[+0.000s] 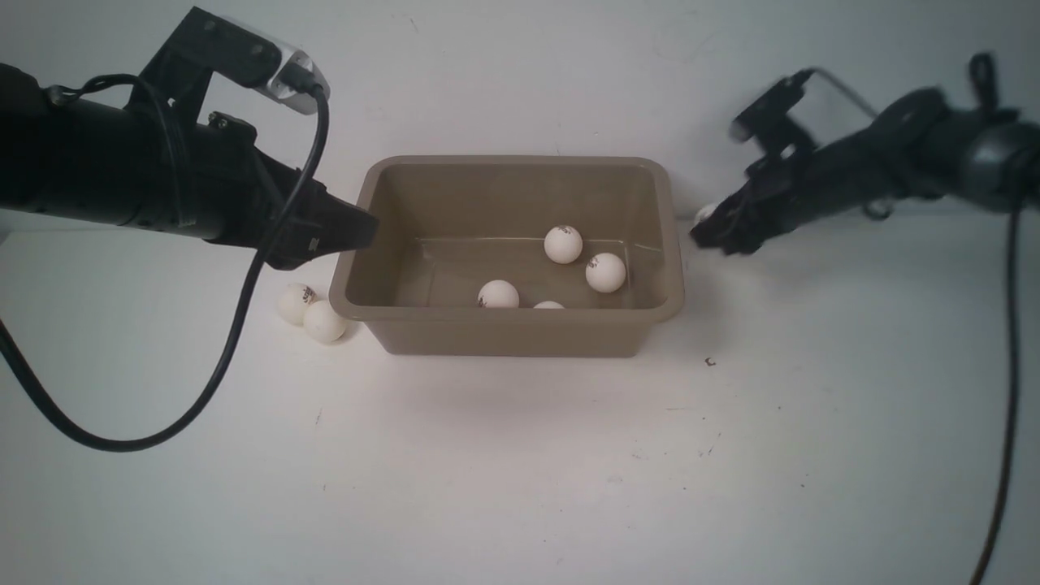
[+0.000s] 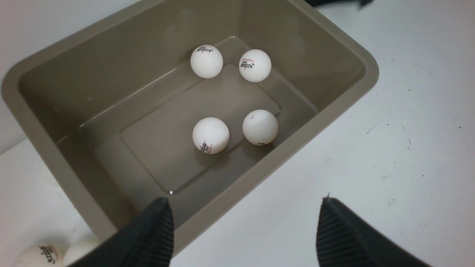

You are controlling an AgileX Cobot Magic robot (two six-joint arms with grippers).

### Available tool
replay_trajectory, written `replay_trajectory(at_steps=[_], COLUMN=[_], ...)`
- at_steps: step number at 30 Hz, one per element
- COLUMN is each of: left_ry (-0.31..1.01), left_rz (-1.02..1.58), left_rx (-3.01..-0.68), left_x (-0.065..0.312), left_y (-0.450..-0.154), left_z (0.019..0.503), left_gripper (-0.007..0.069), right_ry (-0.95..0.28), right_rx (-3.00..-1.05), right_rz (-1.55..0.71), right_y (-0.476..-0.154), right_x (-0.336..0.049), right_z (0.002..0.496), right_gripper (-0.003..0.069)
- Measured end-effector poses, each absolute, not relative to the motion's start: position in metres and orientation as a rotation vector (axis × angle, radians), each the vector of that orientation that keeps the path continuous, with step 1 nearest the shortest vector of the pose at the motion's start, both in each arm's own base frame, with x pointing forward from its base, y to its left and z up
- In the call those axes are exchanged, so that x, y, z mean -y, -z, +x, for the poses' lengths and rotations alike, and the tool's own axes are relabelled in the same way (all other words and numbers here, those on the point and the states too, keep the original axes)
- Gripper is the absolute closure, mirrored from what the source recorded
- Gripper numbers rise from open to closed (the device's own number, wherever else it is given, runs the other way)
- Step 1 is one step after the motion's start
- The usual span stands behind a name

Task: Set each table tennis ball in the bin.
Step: Use the right arm to clamp the table tennis ball closest to it, then use the right arm to put the table tennis ball into the box, then use the left arm to clamp the table tennis ball closest to it

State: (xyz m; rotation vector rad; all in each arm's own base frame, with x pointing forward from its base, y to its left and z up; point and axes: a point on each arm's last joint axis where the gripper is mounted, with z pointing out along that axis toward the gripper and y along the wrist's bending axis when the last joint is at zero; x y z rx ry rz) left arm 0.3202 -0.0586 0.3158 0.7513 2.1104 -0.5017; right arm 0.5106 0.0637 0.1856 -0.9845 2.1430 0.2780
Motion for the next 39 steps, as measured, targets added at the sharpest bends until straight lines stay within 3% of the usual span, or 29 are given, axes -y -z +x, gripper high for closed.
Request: replay_trajectory(at_steps=[4, 6, 12, 22, 25, 27, 31, 35, 39], left_ry=[0.502, 0.502, 0.502, 0.416, 0.379, 0.332, 0.293, 0.223, 0.063], left_rz=[0.751, 0.751, 0.751, 0.821, 0.849, 0.869, 0.847, 0.833, 0.892], left_rx=[-2.110, -2.110, -2.110, -2.125, -2.137, -2.141, -2.132, -2.114, -2.099], left_x=[0.059, 0.059, 0.059, 0.055, 0.053, 0.050, 0.048, 0.045, 0.037], left_y=[-0.316, -0.316, -0.316, -0.312, -0.310, -0.309, -0.310, -0.311, -0.309], left_z=[0.320, 0.320, 0.320, 0.320, 0.320, 0.321, 0.323, 0.327, 0.331], left_gripper=[0.0158, 0.0158, 0.0158, 0.0158, 0.0158, 0.0158, 0.0158, 0.0158, 0.0158], right_ry=[-0.341, -0.465, -0.680, -0.571, -0.536, -0.517, -0.493, -0.458, -0.407], right_rx=[-2.118, -2.072, -1.938, -1.897, -1.906, -1.905, -1.879, -1.836, -1.802], right_rz=[-1.033, -1.106, -1.216, -1.272, -1.272, -1.250, -1.225, -1.175, -1.090], right_y=[-0.226, -0.242, -0.249, -0.199, -0.192, -0.193, -0.213, -0.255, -0.304], right_x=[-0.056, -0.067, -0.122, -0.183, -0.184, -0.183, -0.176, -0.154, -0.112], right_z=[0.495, 0.483, 0.468, 0.477, 0.479, 0.481, 0.481, 0.477, 0.469], right_gripper=[0.0298, 0.0298, 0.0298, 0.0288, 0.0225, 0.0120, 0.0069, 0.0075, 0.0089])
